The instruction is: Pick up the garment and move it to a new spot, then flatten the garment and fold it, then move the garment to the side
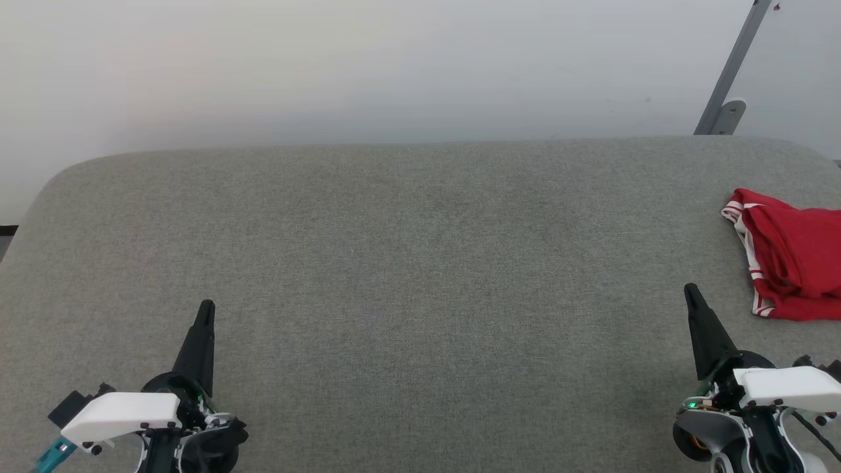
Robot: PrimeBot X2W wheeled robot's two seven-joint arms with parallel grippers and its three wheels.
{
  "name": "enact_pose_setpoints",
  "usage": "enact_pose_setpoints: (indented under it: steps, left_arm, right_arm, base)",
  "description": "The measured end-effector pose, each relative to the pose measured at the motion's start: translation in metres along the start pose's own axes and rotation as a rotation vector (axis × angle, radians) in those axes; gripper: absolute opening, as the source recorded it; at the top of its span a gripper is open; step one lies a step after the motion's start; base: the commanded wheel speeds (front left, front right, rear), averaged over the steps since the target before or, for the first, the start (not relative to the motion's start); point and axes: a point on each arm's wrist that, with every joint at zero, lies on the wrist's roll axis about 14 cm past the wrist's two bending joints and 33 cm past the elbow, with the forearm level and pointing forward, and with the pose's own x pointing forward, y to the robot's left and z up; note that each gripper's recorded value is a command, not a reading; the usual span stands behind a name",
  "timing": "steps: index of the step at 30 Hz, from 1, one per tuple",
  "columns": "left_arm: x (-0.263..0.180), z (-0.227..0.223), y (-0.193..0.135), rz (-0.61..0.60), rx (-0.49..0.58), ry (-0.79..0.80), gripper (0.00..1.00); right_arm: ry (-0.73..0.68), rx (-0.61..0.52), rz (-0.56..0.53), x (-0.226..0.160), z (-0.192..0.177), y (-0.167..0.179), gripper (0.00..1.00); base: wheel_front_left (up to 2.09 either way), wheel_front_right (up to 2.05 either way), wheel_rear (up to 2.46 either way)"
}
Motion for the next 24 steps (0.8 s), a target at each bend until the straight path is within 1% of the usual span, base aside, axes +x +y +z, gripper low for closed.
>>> enact_pose_setpoints:
  steps: [24]
  left_arm:
    - [0.0000, 0.0002, 0.0000, 0.000, -0.001, -0.001, 0.00]
  right_arm:
    - [0.000, 0.000, 0.000, 0.0000, -0.0001, -0.0001, 0.00]
  base:
    - [0.00, 0.00, 0.00]
